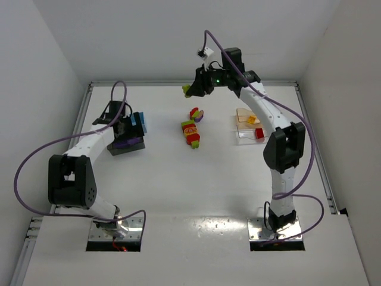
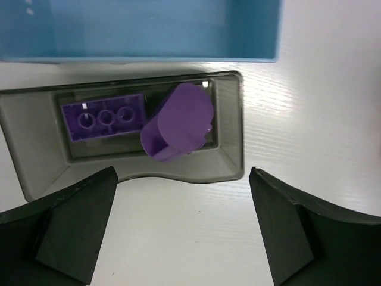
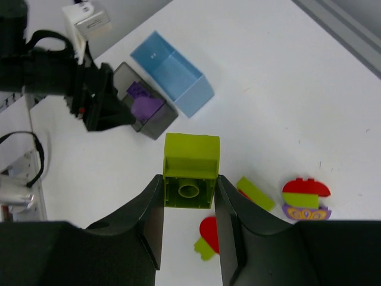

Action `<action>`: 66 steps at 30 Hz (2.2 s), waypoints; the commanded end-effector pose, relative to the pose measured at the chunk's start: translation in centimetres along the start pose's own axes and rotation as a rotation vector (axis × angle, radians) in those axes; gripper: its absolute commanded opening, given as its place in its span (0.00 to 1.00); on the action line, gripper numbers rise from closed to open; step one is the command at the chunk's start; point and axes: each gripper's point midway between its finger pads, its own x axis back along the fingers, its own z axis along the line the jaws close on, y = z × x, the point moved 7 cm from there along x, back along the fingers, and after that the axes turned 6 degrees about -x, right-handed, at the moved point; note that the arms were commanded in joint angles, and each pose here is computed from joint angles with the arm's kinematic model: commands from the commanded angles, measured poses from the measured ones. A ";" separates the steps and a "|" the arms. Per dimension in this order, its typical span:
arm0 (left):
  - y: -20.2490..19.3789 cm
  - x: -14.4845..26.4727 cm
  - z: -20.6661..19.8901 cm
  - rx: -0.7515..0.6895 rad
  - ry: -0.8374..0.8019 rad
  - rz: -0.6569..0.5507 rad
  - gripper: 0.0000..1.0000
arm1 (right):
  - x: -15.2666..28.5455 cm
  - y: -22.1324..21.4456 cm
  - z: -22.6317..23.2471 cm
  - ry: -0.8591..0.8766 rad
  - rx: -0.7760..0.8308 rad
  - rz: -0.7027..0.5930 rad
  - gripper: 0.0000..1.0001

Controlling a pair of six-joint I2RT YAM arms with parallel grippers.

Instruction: Sort the legos into containers by color

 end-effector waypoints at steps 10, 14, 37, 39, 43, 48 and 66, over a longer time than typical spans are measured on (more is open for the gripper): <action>11.7 11.1 1.2 -0.025 0.026 -0.472 1.00 | -11.5 1.2 1.6 0.054 0.041 -0.133 0.02; 13.5 13.1 3.9 0.016 0.059 -0.513 1.00 | -15.7 0.1 4.5 0.135 0.056 -0.142 0.02; 10.1 13.5 8.7 0.179 0.013 -0.462 1.00 | -25.8 -4.3 6.1 0.150 0.019 -0.314 0.10; 10.2 13.5 8.7 0.189 0.011 -0.462 1.00 | -26.4 -5.4 5.7 0.155 0.011 -0.291 0.10; 10.1 13.3 8.6 0.210 0.006 -0.464 1.00 | -27.0 -6.5 4.9 0.128 -0.002 -0.282 0.16; 10.0 13.1 8.4 0.204 -0.019 -0.460 1.00 | -27.3 -6.2 4.4 0.095 0.006 -0.308 0.37; 10.7 10.5 4.4 0.093 -0.198 -0.433 1.00 | -16.5 4.8 5.2 -0.043 0.165 -0.470 0.86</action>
